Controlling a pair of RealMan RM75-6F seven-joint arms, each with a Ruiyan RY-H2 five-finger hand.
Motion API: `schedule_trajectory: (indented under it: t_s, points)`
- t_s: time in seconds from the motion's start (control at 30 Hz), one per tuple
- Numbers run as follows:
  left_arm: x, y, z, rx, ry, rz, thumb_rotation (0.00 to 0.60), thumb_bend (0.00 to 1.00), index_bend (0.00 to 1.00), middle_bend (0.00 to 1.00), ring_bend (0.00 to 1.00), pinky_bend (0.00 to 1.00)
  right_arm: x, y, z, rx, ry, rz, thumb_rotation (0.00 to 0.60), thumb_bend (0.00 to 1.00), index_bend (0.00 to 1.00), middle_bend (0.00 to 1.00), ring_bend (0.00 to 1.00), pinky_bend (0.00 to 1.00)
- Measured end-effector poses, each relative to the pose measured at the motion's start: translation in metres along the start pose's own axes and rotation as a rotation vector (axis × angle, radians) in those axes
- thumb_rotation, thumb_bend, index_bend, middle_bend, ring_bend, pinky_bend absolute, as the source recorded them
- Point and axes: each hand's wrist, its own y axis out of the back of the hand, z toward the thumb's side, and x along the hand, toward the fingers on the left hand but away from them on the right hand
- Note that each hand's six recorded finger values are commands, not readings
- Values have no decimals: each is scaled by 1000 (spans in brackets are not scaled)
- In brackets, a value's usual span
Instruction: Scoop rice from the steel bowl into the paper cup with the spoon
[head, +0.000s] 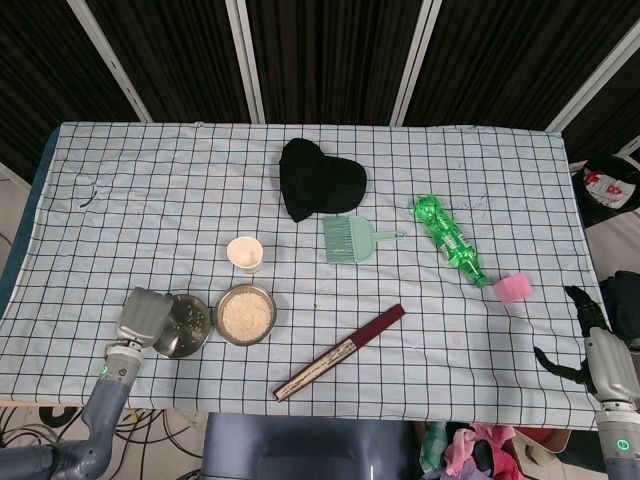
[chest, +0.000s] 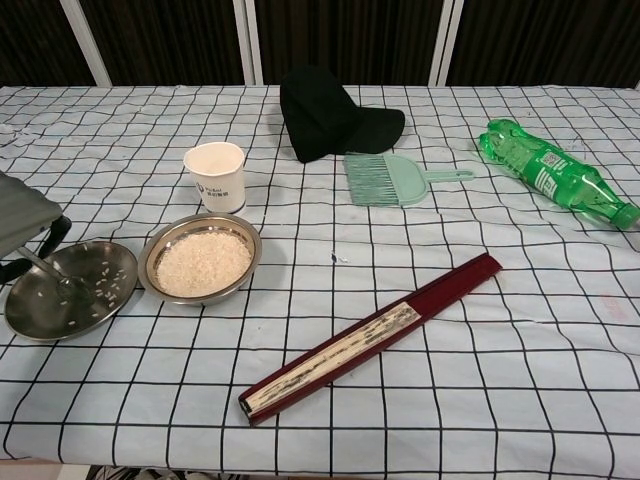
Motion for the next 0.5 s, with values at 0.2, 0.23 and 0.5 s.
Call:
schedule_trajectory:
  t_s: [0.2,0.23,0.5]
  points:
    - [1,-4,3,-17,11,-25,600,235,553,1000,1000,1000,0,0,0,2,1,-1,600,209,0,0,0,174]
    - [1,-4,3,-18,12,-28,600,222,540,1000,1000,1000,0,0,0,1,1,-2,600,210,0,0,0,174]
    - [-1,2,3,-59,19,-20,600,175,468,1000,1000,1000,0,0,0,2,0,-1,600,209,0,0,0,174]
